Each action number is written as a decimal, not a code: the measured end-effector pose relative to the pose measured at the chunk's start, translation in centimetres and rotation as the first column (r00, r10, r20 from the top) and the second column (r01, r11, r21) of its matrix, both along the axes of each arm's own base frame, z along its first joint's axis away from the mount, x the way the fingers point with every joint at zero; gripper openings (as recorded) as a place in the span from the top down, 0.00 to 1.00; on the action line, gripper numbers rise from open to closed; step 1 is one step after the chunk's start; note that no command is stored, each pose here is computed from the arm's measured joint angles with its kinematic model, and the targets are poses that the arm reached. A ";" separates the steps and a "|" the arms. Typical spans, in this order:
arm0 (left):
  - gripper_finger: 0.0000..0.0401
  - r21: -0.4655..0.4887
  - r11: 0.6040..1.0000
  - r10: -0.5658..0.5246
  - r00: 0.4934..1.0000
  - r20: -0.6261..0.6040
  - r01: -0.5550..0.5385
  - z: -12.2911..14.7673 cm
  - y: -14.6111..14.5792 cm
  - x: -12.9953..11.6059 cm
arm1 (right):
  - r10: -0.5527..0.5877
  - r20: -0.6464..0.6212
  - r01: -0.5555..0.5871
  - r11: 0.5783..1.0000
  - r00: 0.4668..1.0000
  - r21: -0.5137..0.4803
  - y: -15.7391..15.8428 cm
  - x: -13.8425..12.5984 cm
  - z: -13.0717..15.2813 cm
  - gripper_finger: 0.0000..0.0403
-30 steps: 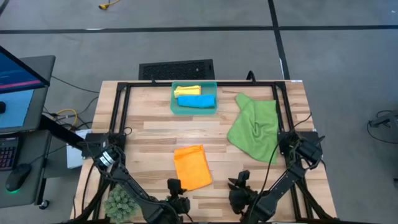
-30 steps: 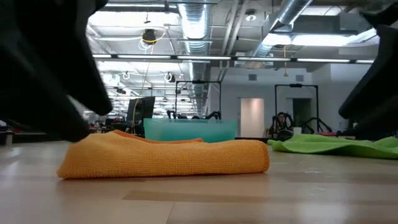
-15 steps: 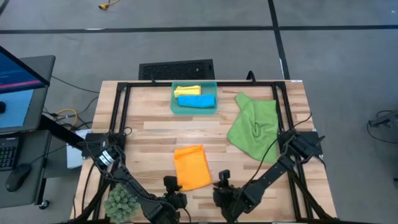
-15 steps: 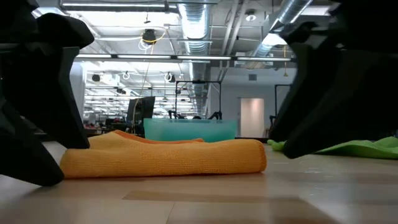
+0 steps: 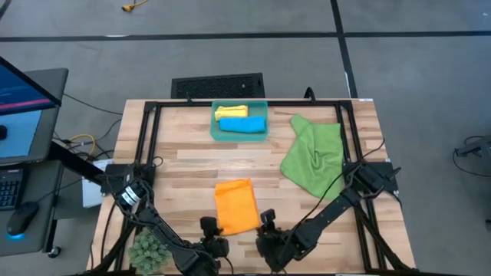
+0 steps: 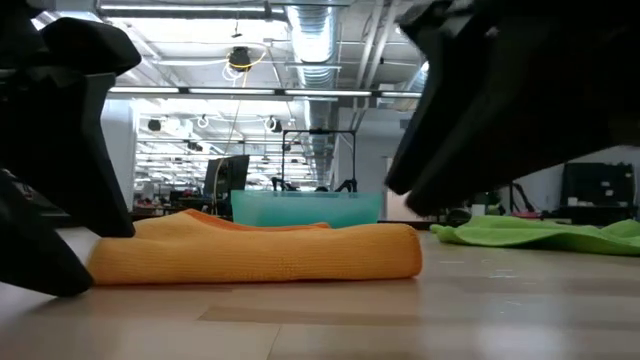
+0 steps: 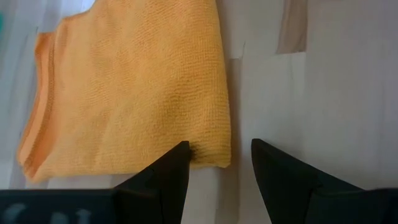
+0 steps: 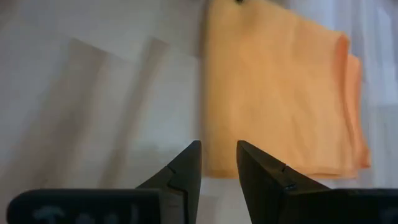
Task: Roll microfiber towels into tight, uniform cylinder then place into a basket
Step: Roll the orange microfiber towel
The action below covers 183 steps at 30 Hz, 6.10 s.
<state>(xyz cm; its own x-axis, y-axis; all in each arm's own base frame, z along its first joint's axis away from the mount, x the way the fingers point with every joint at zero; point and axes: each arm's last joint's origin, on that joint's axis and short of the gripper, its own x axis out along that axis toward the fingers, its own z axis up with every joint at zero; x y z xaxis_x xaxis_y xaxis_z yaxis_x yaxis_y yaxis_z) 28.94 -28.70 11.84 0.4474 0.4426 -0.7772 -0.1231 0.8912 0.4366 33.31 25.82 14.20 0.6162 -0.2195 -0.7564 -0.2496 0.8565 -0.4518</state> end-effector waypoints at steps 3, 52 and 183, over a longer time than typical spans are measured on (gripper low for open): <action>0.58 0.006 1.000 0.009 1.000 -0.013 -0.009 0.0 0.3 0.1 | -0.028 -0.008 0.028 1.000 1.000 -0.007 -1.0 0.6 0.0 0.69; 0.98 -0.043 0.998 0.039 0.995 -0.091 -0.043 0.1 0.8 0.6 | -0.018 -0.174 0.070 0.951 0.985 0.300 -1.2 3.1 -2.2 0.93; 0.99 -0.490 0.666 0.551 0.814 -0.186 -0.563 1.6 9.9 9.8 | -0.174 -0.265 0.213 0.969 0.948 0.124 1.1 -0.2 -2.2 0.56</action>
